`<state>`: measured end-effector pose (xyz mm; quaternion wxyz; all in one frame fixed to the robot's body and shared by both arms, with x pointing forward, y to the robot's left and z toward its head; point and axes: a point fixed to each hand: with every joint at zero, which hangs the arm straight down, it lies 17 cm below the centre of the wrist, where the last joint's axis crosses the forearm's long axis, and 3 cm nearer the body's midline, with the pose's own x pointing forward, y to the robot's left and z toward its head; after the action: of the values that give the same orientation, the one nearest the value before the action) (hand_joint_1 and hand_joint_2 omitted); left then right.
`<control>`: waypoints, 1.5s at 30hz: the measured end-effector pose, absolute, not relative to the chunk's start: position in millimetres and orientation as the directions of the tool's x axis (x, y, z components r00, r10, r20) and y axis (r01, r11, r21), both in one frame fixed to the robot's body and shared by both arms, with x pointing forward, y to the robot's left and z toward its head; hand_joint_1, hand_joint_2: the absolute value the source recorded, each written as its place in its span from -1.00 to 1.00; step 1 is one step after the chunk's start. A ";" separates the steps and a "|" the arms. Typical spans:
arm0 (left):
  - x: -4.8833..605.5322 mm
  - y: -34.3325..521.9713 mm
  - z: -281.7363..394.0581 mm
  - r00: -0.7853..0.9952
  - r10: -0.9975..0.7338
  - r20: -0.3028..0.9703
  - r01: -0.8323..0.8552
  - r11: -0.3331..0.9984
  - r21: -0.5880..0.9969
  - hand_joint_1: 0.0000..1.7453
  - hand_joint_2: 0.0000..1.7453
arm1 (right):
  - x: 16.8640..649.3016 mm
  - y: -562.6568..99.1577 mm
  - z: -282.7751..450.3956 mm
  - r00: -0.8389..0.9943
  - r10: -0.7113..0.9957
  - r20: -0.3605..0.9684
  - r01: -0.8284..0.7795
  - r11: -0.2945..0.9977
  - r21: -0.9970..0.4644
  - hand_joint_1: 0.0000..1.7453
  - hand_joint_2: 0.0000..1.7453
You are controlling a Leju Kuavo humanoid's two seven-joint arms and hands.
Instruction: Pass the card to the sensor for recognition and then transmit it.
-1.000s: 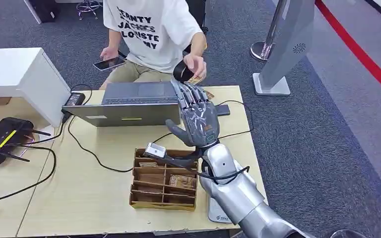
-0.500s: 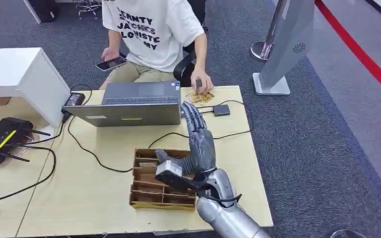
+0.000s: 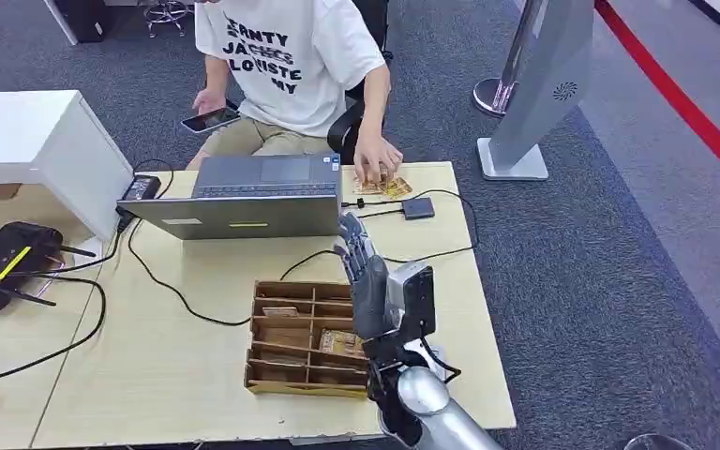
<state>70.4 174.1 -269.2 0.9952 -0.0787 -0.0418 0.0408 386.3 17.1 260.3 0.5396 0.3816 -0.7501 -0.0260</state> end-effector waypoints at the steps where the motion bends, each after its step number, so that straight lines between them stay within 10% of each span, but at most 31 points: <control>1: 70.2 173.4 -269.0 0.993 0.088 0.075 -0.075 0.984 -0.163 -1.00 -1.00 | 382.8 15.4 265.2 -0.056 -0.677 0.734 -0.571 0.624 0.533 -1.00 -1.00; 12: 62.5 168.6 -269.0 0.999 0.038 0.039 -0.032 0.987 -0.157 -1.00 -1.00 | 358.6 -30.4 294.6 0.173 -0.922 0.346 -0.642 0.160 0.750 -1.00 -1.00; 45: 74.6 150.9 -262.6 0.995 0.038 0.089 -0.017 0.974 -0.225 -1.00 -1.00 | 327.6 -40.8 333.5 0.216 -0.940 0.263 -0.760 0.007 0.650 -1.00 -1.00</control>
<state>74.6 150.9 -262.6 0.9924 -0.1129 -0.0465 0.0140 327.6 -40.8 333.5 0.3573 0.6932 -0.6131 -0.1260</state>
